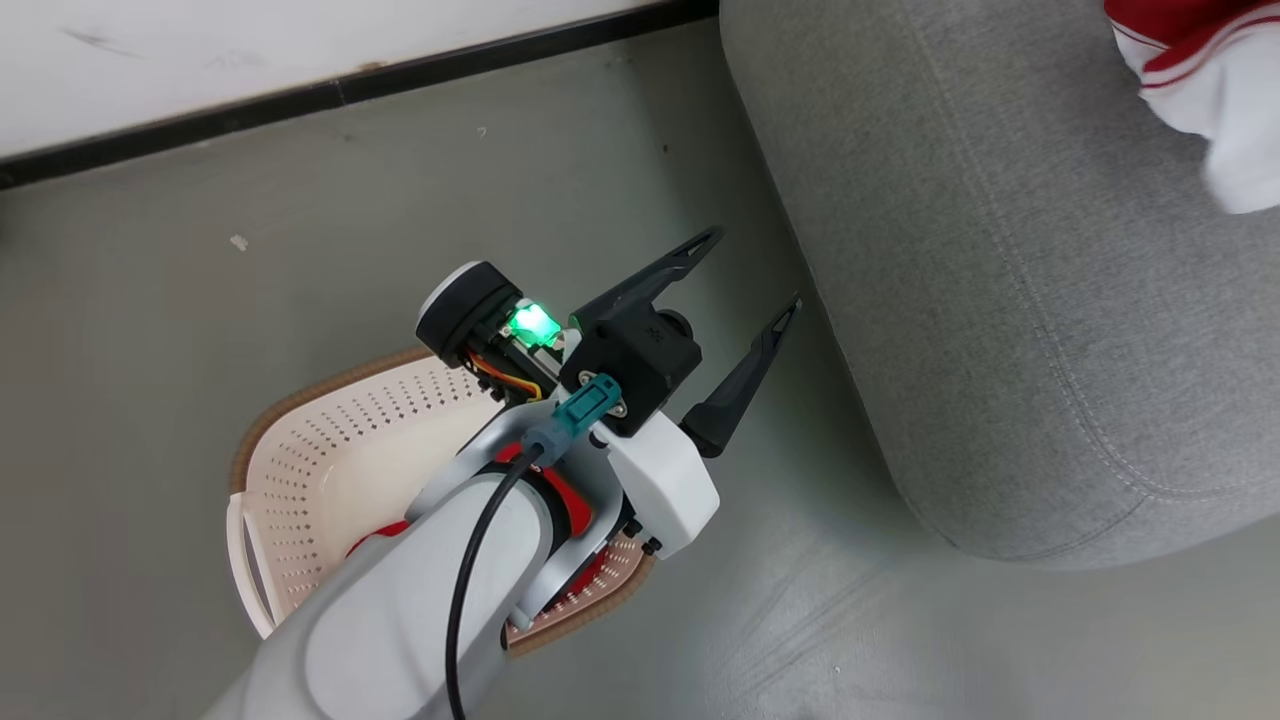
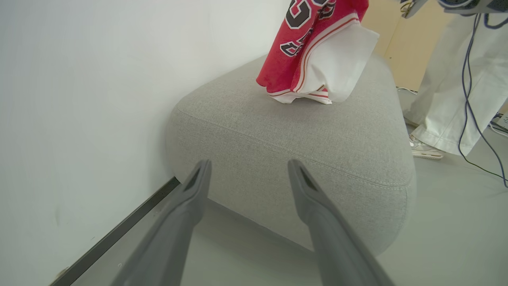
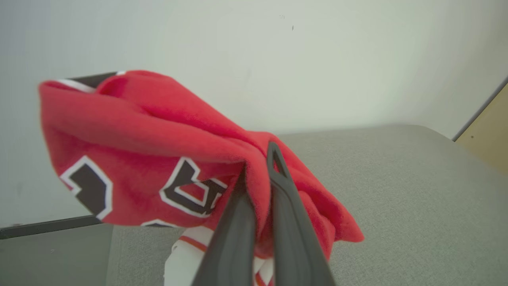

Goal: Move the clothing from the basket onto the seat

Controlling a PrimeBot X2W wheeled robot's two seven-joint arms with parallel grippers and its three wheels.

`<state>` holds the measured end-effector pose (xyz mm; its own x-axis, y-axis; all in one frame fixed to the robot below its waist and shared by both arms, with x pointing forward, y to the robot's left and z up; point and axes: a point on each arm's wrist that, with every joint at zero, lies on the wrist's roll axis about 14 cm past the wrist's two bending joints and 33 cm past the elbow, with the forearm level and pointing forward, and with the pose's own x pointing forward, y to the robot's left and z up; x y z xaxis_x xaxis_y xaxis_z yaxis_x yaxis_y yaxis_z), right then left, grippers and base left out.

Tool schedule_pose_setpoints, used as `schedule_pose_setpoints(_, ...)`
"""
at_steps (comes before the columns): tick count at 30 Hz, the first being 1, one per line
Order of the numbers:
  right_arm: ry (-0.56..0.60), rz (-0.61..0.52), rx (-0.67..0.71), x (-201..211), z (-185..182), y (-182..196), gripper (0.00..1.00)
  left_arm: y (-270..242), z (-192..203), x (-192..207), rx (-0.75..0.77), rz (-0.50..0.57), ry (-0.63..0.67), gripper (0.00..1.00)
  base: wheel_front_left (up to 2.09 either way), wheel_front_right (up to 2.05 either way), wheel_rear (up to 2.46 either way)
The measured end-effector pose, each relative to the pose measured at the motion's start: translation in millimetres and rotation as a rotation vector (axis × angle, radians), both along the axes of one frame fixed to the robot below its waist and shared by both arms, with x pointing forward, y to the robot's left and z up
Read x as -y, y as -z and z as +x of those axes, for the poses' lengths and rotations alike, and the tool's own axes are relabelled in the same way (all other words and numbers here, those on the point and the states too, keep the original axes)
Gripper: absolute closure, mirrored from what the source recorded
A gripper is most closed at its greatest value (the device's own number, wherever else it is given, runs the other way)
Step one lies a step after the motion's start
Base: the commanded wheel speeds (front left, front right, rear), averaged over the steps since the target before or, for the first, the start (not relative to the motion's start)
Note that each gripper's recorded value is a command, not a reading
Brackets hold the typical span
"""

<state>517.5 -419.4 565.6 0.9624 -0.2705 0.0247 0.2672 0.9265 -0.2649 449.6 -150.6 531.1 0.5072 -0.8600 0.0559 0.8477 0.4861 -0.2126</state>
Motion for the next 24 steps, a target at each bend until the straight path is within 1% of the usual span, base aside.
schedule_pose_setpoints(8,-0.035,0.063,-0.123,-29.1,11.2,66.1,1.0,12.8,7.8,-3.5,-0.015,0.008,-0.005,0.0,0.0,0.0,0.0)
schedule_pose_setpoints(14,-0.03,0.082,-0.224,-36.1,3.6,108.4,1.0,22.1,12.1,-7.7,-0.03,0.018,-0.014,0.0,0.0,0.0,0.0)
schedule_pose_setpoints(17,-0.033,0.109,-0.276,-45.0,-3.0,131.6,1.0,26.3,13.6,-9.8,-0.036,0.026,-0.021,0.0,0.0,0.0,0.0)
schedule_pose_setpoints(19,-0.035,0.124,-0.293,-50.2,-5.5,140.2,1.0,28.0,14.4,-11.6,-0.031,0.03,-0.02,0.0,0.0,0.0,0.0)
schedule_pose_setpoints(22,-0.03,0.127,-0.298,-49.8,-7.9,143.1,1.0,30.5,16.9,-14.4,-0.03,0.04,-0.028,0.0,0.0,0.0,0.0)
schedule_pose_setpoints(23,-0.024,0.13,-0.298,-48.4,-8.8,143.1,0.76,30.6,17.2,-14.5,-0.03,0.04,-0.029,0.0,0.0,0.0,0.0)
schedule_pose_setpoints(24,-0.018,0.133,-0.298,-46.9,-9.9,143.2,0.57,30.4,17.4,-14.5,-0.029,0.04,-0.029,0.0,0.0,0.0,0.0)
